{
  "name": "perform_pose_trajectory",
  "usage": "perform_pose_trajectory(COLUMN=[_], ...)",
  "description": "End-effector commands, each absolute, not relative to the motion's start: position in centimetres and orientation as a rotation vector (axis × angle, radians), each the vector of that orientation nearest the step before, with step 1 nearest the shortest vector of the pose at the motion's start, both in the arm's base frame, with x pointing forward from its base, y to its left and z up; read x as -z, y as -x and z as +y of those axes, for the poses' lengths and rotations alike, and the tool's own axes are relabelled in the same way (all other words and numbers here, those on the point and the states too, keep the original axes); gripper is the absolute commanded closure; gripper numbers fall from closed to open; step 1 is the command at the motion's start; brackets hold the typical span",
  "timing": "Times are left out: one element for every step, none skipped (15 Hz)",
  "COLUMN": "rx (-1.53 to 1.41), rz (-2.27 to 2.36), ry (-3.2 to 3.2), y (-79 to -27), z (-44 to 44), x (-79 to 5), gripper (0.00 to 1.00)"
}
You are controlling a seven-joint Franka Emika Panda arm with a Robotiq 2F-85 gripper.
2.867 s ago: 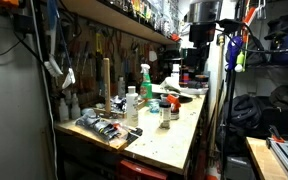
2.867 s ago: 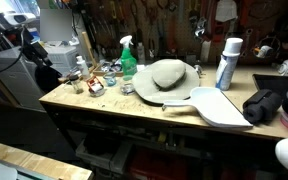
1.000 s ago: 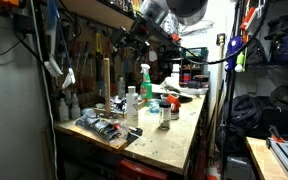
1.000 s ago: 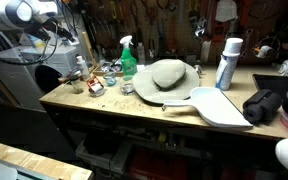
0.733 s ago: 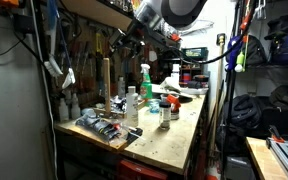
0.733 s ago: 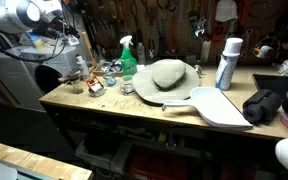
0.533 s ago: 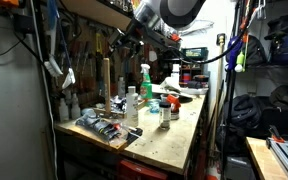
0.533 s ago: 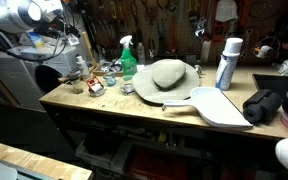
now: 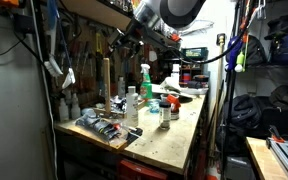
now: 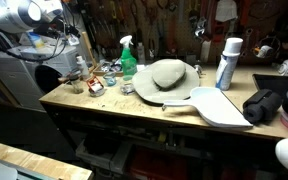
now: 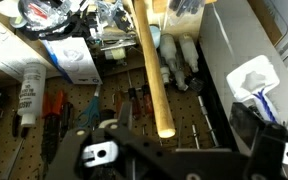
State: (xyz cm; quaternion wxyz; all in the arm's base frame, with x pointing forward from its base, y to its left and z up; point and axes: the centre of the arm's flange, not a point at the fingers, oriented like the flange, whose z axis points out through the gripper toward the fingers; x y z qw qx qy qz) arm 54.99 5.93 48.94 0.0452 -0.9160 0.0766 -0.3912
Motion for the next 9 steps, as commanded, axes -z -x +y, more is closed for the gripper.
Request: perform_pose_trajectory(rx=[1.246,1.290,1.281,1.281,1.278,1.272,1.263,1.267,1.277], rz=[0.184,0.167,0.149,0.141,0.143,0.140,0.136,0.133,0.134], ry=[2.819,2.823,2.823,2.808,2.794,2.787,2.788,2.781,2.777], y=[-56.1,-56.6,-57.0,-57.3,-57.5,-57.9,-58.2,-58.4,-58.7], z=[6.1,6.1,6.1,6.1,6.3,6.6,6.9,7.1,7.3], x=[-48.1,-47.8,-47.7,-47.7,-47.4,-47.2,-47.0,-46.8,-46.6], gripper=[0.00,0.00,0.00,0.00,0.00,0.00,0.00,0.00,0.00])
